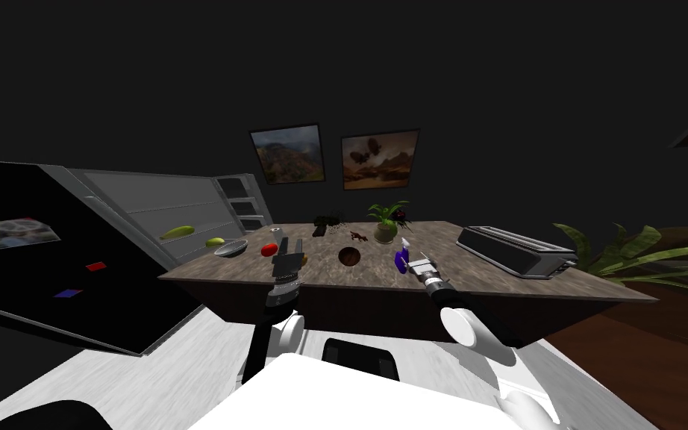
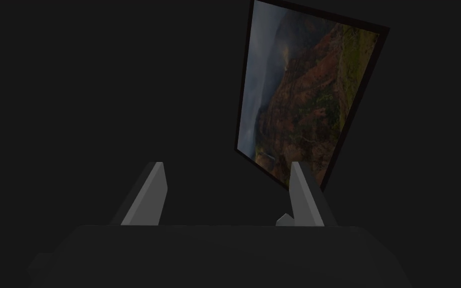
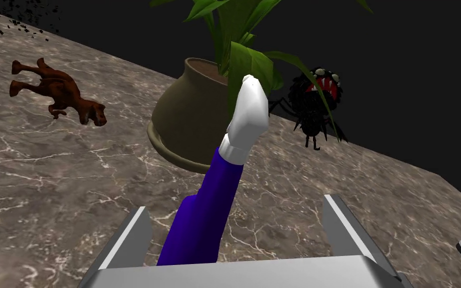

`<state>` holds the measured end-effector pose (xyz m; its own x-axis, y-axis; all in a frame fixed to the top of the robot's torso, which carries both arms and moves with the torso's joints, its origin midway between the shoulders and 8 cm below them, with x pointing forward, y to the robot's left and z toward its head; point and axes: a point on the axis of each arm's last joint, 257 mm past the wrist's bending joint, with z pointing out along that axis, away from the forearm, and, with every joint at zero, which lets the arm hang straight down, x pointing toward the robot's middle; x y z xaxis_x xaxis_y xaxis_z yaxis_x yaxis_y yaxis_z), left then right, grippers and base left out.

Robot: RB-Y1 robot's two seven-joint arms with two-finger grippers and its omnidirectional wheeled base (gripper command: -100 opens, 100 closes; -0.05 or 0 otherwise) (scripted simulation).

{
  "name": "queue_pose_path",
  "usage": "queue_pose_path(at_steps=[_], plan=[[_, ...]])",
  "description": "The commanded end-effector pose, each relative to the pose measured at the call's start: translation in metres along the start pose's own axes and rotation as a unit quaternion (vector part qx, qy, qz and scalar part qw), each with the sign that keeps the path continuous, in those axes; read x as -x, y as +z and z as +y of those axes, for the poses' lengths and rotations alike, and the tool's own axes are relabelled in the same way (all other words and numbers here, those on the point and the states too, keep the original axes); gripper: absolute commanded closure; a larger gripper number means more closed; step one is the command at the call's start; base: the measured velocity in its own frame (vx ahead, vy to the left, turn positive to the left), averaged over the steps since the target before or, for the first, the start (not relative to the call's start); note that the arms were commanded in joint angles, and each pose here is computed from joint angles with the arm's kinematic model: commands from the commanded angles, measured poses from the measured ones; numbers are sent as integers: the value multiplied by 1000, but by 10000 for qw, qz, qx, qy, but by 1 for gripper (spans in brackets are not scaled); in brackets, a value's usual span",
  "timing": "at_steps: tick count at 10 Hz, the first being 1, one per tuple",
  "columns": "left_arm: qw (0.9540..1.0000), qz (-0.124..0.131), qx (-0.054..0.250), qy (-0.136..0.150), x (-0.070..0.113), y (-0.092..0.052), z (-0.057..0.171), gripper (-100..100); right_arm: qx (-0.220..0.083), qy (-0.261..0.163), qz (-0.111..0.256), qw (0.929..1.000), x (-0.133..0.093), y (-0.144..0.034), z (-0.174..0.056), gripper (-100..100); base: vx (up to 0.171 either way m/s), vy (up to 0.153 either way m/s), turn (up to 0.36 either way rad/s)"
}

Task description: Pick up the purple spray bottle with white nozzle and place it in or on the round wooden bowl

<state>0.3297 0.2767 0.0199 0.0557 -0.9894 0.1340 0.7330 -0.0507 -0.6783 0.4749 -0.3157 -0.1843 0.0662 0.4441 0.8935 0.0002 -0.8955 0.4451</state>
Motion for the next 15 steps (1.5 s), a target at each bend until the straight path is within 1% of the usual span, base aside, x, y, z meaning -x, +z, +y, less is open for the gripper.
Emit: queue_pose_path(at_steps=[1, 4, 8, 9, 10, 11, 12, 13, 14, 15], plan=[[10000, 0, 0, 0, 0, 0, 0, 0, -178, 389, -125, 9990, 8, 3, -11, -100, 28, -49, -20], [10000, 0, 0, 0, 0, 0, 0, 0, -417, 1087, -295, 9928, 15, 7, -34, -100, 17, -51, -24], [10000, 0, 0, 0, 0, 0, 0, 0, -564, 1969, -397, 9780, 13, 10, -65, -100, 19, -49, -18], [10000, 0, 0, 0, 0, 0, 0, 0, -570, 2080, -401, 9756, 12, 10, -70, -100, 11, -19, -6], [10000, 0, 0, 0, 0, 0, 0, 0, -563, 1991, -398, 9776, 13, 9, -67, -100, 4, -7, 1], [10000, 0, 0, -1, 0, 0, 0, 0, -566, 2005, -400, 9772, 13, 9, -68, 0, 0, 0, 0], [10000, 0, 0, -1, 0, 0, 0, 0, -557, 2005, -403, 9773, 13, 11, -67, -100, 101, -11, 11], [10000, 0, 1, 0, 0, 0, 0, 0, -561, 2004, -402, 9773, 13, 10, -67, -100, 65, -7, 6], [10000, 0, 0, 0, 0, 0, 0, 0, -560, 2004, -402, 9773, 13, 10, -67, 100, 8, -1, 0], [10000, 0, 0, -1, 0, 0, 0, 0, -561, 2004, -401, 9773, 13, 10, -67, 100, 0, 0, 0]])
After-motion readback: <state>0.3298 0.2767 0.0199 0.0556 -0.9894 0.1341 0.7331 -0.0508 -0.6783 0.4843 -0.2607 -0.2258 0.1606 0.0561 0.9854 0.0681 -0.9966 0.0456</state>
